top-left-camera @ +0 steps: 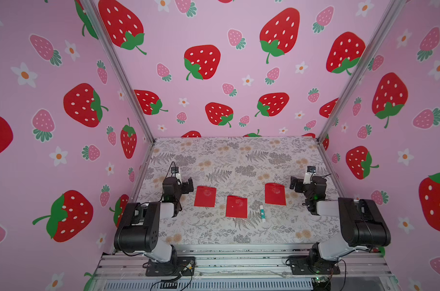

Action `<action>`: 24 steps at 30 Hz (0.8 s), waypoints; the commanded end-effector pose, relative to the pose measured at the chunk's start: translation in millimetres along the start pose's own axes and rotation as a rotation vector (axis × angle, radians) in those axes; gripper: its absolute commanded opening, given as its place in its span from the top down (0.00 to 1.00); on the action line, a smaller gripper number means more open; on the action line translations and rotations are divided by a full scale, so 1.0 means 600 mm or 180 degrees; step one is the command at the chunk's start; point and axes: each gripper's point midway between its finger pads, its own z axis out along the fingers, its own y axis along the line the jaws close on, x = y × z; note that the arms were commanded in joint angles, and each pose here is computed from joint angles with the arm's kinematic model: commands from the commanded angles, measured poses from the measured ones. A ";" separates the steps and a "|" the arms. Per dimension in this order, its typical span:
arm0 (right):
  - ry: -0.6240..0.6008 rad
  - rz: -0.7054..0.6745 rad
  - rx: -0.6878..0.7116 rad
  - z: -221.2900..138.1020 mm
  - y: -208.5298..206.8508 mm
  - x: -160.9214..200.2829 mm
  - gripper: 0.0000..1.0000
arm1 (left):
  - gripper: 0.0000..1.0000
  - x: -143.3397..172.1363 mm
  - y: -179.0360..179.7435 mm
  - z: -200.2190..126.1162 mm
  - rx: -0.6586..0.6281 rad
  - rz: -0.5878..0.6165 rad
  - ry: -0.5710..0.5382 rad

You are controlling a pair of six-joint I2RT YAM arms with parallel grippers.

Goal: Seal the envelope with a glue stick
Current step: Pick up the glue stick from the center of the board.

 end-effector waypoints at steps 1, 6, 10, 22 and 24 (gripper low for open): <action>-0.0065 -0.0005 -0.0027 0.004 0.003 -0.013 0.01 | 0.00 -0.020 -0.002 0.005 0.0023 -0.0002 -0.0091; -0.0061 -0.0008 -0.0023 0.004 0.002 -0.012 0.01 | 0.00 -0.020 -0.001 0.005 0.0020 -0.0008 -0.0094; -0.0066 -0.0004 -0.0027 0.004 0.003 -0.013 0.01 | 0.00 -0.020 -0.001 0.005 0.0020 -0.0005 -0.0093; -0.0013 0.0047 0.0157 -0.012 -0.007 -0.053 0.01 | 0.01 -0.044 -0.004 -0.004 -0.0303 0.0169 -0.0005; 0.0108 0.0106 0.0183 -0.022 -0.006 -0.075 0.01 | 0.00 -0.061 -0.003 -0.016 -0.0548 0.0237 0.0163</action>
